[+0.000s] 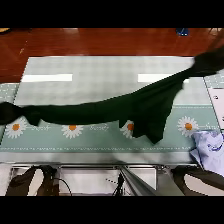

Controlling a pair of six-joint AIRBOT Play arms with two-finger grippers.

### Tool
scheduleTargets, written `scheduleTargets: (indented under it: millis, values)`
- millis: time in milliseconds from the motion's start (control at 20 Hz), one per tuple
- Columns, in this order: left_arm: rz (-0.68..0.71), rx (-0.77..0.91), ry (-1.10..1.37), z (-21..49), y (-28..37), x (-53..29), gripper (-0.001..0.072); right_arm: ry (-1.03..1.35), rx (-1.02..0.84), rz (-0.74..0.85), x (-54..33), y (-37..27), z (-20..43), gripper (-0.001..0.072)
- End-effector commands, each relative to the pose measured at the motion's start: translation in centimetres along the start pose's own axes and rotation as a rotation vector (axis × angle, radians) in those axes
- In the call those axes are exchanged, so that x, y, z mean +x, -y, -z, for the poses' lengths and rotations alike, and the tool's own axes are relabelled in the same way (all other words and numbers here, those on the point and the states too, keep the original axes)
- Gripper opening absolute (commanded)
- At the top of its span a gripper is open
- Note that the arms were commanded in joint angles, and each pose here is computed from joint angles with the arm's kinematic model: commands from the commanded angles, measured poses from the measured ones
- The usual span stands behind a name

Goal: Fold the shirts.

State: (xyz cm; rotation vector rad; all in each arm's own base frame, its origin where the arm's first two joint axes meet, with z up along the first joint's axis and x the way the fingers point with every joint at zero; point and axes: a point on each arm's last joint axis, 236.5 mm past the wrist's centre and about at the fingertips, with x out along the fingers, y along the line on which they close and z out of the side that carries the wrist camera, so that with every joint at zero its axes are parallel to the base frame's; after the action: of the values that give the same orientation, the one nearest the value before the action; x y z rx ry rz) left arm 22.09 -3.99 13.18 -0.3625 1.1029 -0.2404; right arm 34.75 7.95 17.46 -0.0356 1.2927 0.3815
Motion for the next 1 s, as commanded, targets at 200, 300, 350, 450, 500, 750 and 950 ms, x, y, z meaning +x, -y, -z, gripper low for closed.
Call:
scheduleTargets:
  millis: [200, 300, 350, 450, 500, 750, 950]
  values:
    - [-0.162, -0.069, -0.122, 3.0, -9.2, 9.6, 0.0029, -0.152, -0.046, -0.035, 11.3, -0.5, -2.8, 0.0021]
    - [-0.208, -0.083, -0.113, 2.6, -11.2, 10.8, 0.0029, -0.115, -0.046, -0.031, 11.4, -0.4, -3.7, 0.0021]
    - [-0.206, -0.114, -0.116, 2.4, -11.5, 11.4, 0.0029, -0.107, -0.046, -0.036, 11.4, -0.5, -3.9, 0.0021]
    - [-0.148, -0.160, -0.137, 2.4, -10.8, 12.6, 0.0029, -0.098, -0.045, -0.072, 11.4, -1.4, -4.1, 0.0021]
    - [-0.113, -0.185, -0.142, 2.3, -10.2, 13.2, 0.0030, -0.097, -0.045, -0.082, 11.4, -1.6, -4.1, 0.0021]
    - [0.083, -0.238, -0.094, 0.1, -6.1, 13.8, 0.0379, -0.082, -0.043, -0.097, 11.4, -2.0, -4.5, 0.0021]
    - [0.162, -0.187, -0.047, -2.7, -3.0, 10.7, 0.0413, -0.079, -0.043, -0.095, 11.4, -1.9, -4.5, 0.0021]
